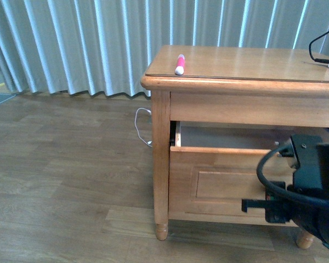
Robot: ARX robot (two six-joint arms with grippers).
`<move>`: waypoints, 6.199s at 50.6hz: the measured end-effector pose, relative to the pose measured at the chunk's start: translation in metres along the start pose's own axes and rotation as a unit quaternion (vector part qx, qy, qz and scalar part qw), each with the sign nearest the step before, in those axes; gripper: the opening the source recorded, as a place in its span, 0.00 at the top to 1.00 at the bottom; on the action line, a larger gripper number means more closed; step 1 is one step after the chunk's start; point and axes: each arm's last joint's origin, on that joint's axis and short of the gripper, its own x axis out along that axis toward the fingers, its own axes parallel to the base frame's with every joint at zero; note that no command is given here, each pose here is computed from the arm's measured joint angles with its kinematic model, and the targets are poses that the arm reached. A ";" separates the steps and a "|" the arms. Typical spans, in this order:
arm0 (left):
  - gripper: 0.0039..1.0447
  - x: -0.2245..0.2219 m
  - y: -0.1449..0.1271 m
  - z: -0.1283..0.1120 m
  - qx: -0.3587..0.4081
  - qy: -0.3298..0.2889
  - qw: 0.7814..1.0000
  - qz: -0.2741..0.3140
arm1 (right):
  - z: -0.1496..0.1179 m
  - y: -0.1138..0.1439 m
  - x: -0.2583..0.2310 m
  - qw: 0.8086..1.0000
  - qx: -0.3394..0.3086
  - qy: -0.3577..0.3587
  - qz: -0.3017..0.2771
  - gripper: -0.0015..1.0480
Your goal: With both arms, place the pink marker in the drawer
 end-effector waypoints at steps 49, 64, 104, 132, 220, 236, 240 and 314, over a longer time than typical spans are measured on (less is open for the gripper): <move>0.06 0.000 0.000 0.000 0.000 0.000 1.000 0.000 | 0.058 -0.074 -0.215 0.996 0.049 -0.022 0.066 0.09; 0.06 0.000 0.000 0.000 0.000 0.000 1.000 0.000 | 0.066 -0.077 -0.246 0.994 0.023 -0.026 0.106 0.09; 0.06 0.144 -0.085 0.081 0.067 0.047 0.995 -0.063 | 0.066 -0.077 -0.246 0.994 0.020 -0.027 0.102 0.09; 0.06 0.317 -0.183 0.096 0.088 0.082 0.986 -0.112 | 0.066 -0.077 -0.246 0.994 0.020 -0.027 0.102 0.09; 0.86 0.362 -0.209 0.069 0.087 0.143 0.968 -0.188 | 0.066 -0.077 -0.246 0.994 0.020 -0.027 0.102 0.09; 0.86 0.296 -0.191 0.123 0.111 0.045 0.921 -0.370 | 0.066 -0.077 -0.246 0.994 0.020 -0.027 0.102 0.09; 0.86 0.281 -0.188 0.131 0.125 0.032 0.909 -0.396 | 0.066 -0.077 -0.246 0.994 0.020 -0.027 0.102 0.09; 0.26 0.288 -0.226 0.017 0.187 0.136 0.923 -0.307 | 0.066 -0.077 -0.246 0.994 0.020 -0.027 0.102 0.09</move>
